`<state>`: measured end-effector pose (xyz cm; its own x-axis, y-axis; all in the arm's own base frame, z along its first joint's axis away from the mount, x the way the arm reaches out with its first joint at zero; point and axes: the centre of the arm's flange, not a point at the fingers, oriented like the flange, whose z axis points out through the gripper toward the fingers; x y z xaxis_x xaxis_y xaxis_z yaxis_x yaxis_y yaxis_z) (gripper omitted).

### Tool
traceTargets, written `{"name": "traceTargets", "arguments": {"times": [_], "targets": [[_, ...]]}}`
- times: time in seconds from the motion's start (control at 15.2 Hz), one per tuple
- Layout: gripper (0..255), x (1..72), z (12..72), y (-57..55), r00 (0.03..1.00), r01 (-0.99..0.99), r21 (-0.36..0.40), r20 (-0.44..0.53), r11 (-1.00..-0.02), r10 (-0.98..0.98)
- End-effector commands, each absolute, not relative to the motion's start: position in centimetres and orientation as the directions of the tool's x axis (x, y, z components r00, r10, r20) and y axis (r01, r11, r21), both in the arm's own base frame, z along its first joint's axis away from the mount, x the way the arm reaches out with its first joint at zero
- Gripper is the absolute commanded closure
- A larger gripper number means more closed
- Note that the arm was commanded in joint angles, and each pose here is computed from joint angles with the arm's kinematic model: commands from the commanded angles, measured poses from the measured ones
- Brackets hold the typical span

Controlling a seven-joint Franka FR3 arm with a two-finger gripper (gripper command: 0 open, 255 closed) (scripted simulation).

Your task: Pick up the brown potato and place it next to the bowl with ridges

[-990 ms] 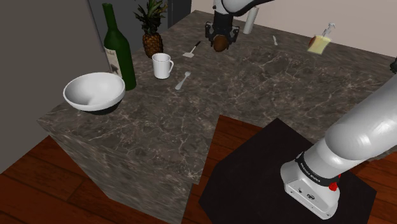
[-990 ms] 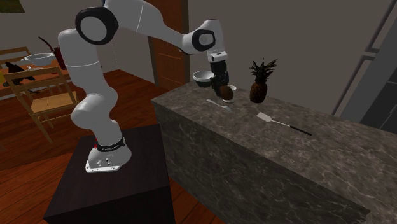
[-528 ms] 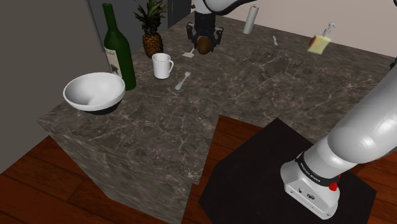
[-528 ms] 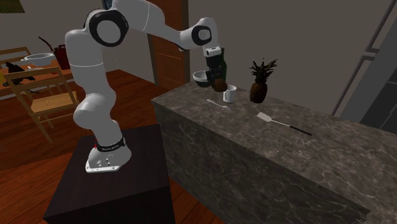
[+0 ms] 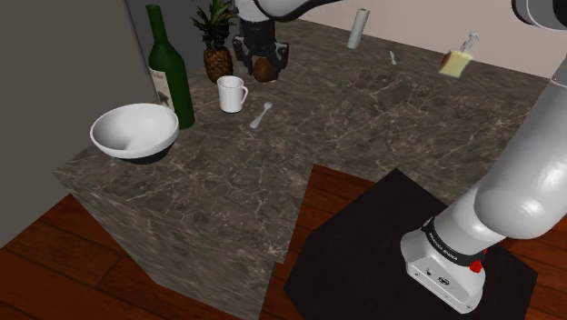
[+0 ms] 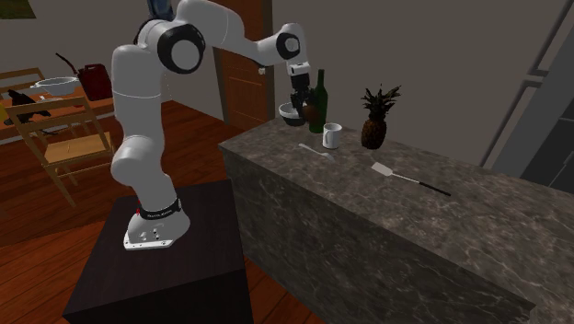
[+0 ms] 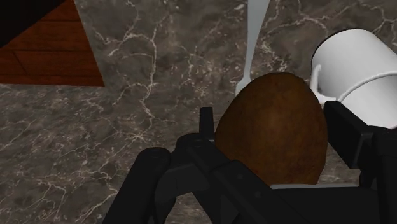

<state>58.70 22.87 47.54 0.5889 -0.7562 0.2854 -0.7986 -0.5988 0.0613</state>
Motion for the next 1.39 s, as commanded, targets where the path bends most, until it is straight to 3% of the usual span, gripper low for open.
{"name": "traceTargets", "arguments": {"times": [0.0,0.73,1.32], "targets": [[255,58.7,47.3,25.8,0.588,-0.800,0.061,0.286,-0.597,-0.757],[255,59.3,47.3,39.7,0.588,-0.800,0.061,0.286,-0.597,-0.757],[255,59.3,42.6,39.7,0.588,-0.800,0.061,0.286,-0.597,-0.757]]}}
